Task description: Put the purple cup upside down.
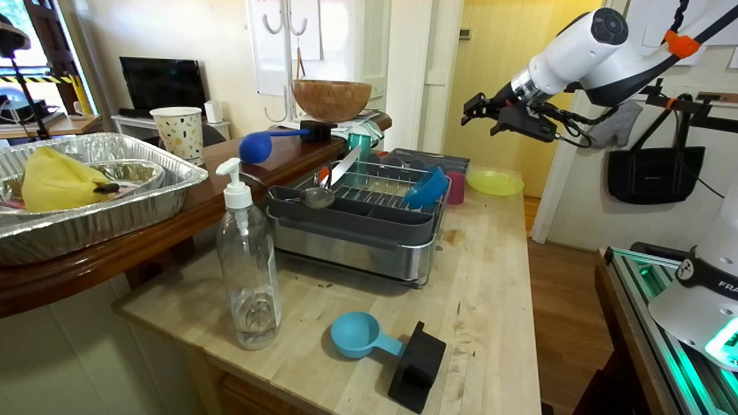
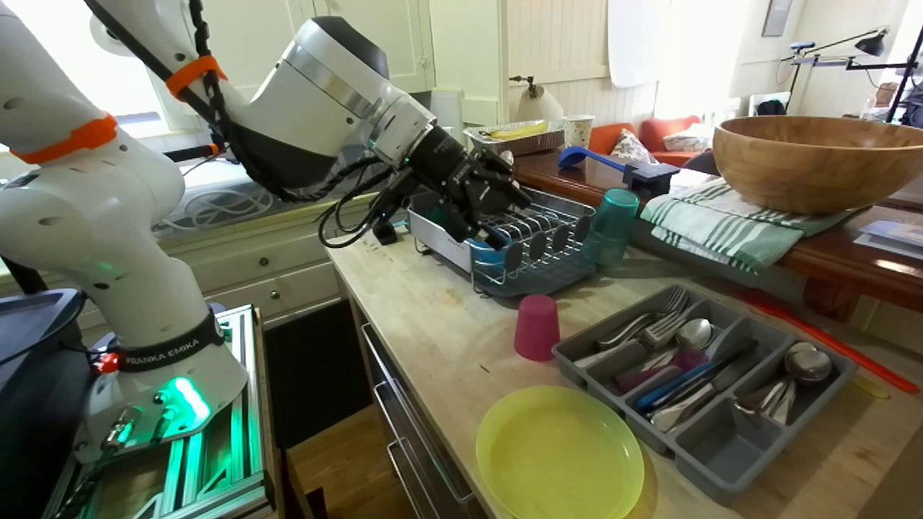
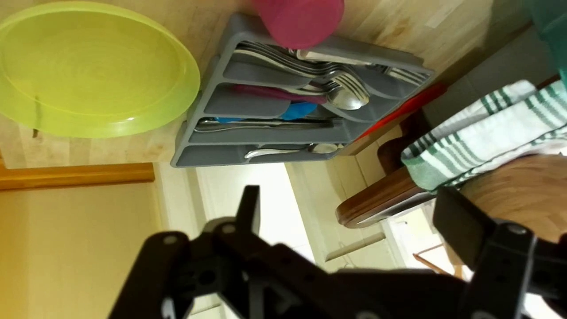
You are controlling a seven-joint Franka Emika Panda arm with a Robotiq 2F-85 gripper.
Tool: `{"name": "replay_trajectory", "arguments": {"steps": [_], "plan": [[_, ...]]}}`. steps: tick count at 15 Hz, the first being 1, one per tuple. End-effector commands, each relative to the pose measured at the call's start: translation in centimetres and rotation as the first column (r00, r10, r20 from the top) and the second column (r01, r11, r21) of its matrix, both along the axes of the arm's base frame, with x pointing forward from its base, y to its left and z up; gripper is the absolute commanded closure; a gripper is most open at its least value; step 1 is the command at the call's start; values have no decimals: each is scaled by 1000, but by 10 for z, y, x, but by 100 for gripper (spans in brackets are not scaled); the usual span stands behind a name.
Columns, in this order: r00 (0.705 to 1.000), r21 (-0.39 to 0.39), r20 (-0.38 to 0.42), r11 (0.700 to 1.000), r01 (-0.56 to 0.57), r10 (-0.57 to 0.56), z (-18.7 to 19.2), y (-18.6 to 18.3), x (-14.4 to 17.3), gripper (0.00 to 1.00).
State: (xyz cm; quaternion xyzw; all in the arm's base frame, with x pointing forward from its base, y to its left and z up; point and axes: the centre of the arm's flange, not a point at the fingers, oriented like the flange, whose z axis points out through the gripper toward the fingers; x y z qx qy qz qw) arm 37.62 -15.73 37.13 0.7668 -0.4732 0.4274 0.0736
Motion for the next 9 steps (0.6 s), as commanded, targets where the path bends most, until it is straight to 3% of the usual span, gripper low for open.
{"name": "replay_trajectory", "arguments": {"steps": [1, 6, 7, 9], "plan": [[981, -13, -109, 986, -165, 163, 14, -3, -23, 0], [902, -58, -287, 934, -351, 322, 15, -17, -47, 0], [933, -66, -221, 950, -304, 283, -13, -18, -34, 0], [916, -78, -263, 940, -332, 302, -18, -23, -41, 0]]}}
